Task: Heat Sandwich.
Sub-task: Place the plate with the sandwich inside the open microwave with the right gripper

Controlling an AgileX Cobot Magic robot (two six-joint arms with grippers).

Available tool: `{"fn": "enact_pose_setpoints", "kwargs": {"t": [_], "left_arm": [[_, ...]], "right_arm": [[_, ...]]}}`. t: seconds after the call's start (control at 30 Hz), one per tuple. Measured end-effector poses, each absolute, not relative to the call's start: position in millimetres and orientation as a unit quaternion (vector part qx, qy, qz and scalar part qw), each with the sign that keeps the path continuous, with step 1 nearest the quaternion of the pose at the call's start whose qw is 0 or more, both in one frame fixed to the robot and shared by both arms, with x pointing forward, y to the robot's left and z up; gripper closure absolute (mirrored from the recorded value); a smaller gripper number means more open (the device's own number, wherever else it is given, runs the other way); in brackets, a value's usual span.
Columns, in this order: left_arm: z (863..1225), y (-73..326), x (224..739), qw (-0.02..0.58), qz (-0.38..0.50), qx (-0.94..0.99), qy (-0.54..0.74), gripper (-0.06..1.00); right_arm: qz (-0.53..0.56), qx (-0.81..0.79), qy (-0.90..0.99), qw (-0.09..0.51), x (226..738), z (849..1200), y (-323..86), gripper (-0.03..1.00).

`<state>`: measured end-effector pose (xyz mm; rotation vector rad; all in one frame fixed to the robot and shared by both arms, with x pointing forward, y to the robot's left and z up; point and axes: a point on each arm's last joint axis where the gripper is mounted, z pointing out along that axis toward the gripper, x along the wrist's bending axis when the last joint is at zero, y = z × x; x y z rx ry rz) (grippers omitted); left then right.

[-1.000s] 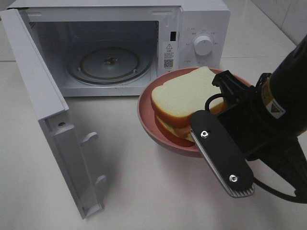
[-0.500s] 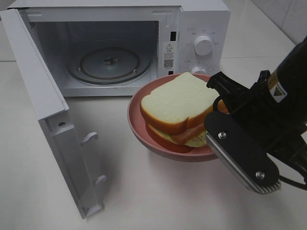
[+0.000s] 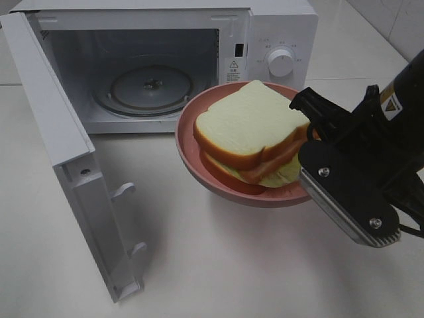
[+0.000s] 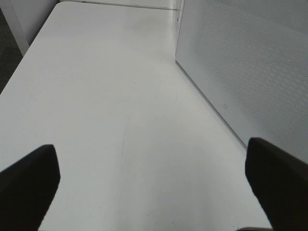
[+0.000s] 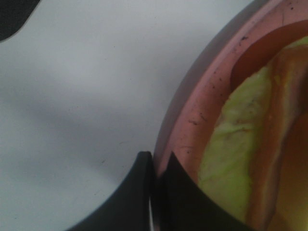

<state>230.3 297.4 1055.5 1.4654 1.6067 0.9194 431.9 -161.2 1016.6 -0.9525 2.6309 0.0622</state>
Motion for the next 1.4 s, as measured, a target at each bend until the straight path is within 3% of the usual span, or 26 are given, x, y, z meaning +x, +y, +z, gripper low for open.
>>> {"fn": "enact_pose_setpoints", "kwargs": {"t": [1.4], "left_arm": [[1055, 297, 230, 0.38, 0.36, 0.574, 0.63, -0.05]], "right_arm": [[0.076, -0.365, 0.914, 0.16, 514, 990, -87, 0.94]]}}
